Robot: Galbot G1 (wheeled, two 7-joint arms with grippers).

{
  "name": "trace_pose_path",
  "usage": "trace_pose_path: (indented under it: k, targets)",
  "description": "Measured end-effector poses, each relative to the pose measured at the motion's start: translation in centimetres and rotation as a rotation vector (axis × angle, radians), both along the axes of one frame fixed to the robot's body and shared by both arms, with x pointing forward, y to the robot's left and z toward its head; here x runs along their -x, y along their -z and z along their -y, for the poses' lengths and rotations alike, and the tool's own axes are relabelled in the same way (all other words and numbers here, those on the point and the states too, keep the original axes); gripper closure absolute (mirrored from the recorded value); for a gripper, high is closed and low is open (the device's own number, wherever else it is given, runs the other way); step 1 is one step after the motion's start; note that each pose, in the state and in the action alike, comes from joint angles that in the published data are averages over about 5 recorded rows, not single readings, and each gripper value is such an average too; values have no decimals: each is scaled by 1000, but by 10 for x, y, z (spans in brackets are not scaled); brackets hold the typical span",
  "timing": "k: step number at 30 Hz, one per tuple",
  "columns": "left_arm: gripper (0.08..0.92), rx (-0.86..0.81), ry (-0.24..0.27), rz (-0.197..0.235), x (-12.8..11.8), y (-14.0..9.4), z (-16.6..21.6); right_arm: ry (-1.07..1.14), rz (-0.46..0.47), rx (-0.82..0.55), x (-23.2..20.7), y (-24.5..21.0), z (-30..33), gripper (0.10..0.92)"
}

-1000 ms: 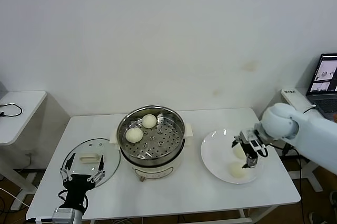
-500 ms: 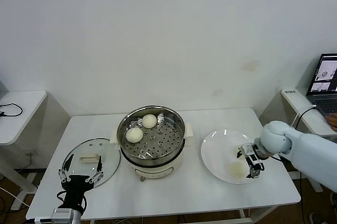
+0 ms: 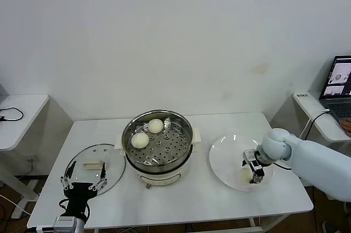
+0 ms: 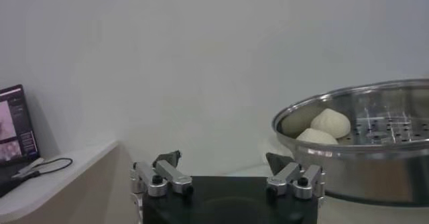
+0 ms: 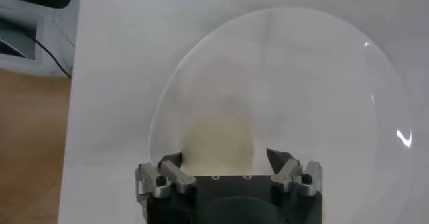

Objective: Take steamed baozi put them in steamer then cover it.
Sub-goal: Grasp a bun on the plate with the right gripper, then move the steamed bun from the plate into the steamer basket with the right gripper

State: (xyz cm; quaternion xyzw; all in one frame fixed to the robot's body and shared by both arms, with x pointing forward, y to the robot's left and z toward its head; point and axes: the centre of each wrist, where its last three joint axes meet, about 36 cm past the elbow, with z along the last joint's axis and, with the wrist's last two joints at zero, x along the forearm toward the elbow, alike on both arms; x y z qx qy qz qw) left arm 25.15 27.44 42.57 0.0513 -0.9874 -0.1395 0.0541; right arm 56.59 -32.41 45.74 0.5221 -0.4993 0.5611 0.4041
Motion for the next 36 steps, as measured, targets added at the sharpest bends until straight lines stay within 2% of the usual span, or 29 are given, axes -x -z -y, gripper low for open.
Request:
trace_pose_path:
  k: [10,19,27,36]
  targets:
    - [177,3,-1,2,0,0,1,15,-16,-10,-5,-3,1,437]
    - [177,2,2,12,-1,-3,1,29,-13,-31,-11,-33,9,445]
    - [177,0,9,20,-3,-6,1,27,41,-55,-26,-87,11,437]
    - [177,2,16,28,-6,-8,0,-18,150,-105,-49,-174,-20,437]
